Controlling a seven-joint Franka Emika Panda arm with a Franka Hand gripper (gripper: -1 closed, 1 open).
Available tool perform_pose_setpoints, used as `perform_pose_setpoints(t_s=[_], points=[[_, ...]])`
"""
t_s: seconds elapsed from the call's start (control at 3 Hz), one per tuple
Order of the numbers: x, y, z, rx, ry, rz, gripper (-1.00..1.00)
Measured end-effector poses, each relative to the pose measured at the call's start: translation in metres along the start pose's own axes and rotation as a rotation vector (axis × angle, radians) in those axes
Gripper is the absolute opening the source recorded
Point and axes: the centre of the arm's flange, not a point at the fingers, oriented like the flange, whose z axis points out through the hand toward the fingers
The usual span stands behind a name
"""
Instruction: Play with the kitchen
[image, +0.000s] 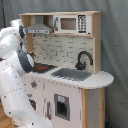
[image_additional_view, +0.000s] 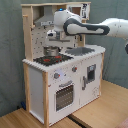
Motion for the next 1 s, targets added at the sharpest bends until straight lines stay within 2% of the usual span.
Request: perform_pose_setpoints(t_s=[0.67, 1.0], points=[[-0.025, -0.034, -0.049, 0.067, -0.039, 0.052, -1.00], [-0.046, -0.042, -0.064, 0.090, -0.084, 0.089, -1.00]])
